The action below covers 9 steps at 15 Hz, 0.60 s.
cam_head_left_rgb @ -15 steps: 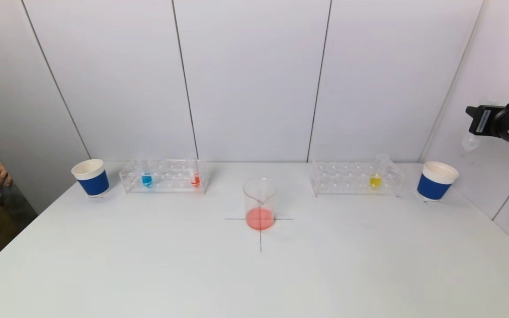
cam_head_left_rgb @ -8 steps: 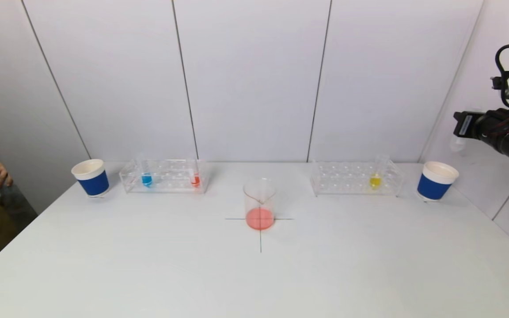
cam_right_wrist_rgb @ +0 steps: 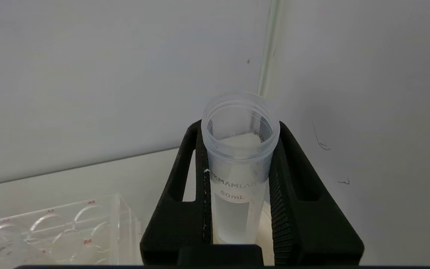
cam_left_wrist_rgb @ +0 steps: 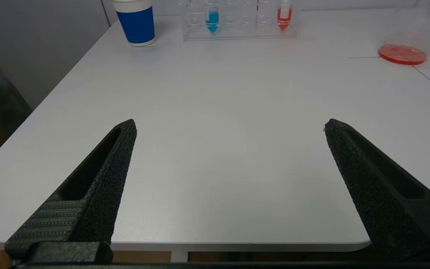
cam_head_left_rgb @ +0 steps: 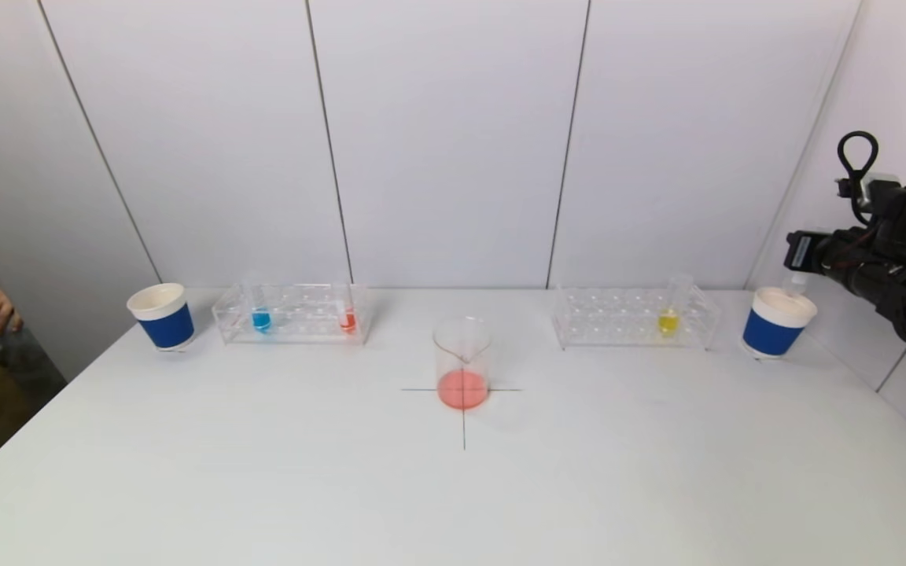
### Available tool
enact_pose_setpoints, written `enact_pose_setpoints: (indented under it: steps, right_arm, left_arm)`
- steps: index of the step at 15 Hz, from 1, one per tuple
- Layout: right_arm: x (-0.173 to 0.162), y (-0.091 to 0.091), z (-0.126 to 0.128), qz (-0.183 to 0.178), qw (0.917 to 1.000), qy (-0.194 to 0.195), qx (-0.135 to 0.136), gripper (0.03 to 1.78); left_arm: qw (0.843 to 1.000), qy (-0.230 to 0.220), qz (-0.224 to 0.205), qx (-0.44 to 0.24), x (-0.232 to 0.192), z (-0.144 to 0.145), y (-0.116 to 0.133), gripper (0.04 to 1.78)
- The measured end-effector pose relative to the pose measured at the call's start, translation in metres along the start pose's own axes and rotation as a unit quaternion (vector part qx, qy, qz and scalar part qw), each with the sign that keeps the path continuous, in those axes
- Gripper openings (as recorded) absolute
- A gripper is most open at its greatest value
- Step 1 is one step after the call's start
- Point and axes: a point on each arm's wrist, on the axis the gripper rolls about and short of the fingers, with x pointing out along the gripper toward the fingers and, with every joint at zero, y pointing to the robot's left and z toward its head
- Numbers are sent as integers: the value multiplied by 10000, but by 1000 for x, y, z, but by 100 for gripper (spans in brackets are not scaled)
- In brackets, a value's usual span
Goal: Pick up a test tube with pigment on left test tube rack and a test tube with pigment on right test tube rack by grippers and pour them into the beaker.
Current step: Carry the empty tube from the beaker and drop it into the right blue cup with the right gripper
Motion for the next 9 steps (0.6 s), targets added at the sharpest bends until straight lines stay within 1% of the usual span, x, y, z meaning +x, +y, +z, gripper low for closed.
enact_pose_setpoints:
  steps: [3,6,9]
  right_arm:
    - [7,-5,-14,-64,9999,147,16,49]
    - [12,-9,-23,-91,10000,19,17,49]
    - [12,-9,-35,-94,9999,95,67,49]
  left_arm:
    - [10000,2,0,0,0,0,0,176]
    - [10000,0,-2,0,0,0,0,176]
    - [10000,1,-4,0,0,0,0,176]
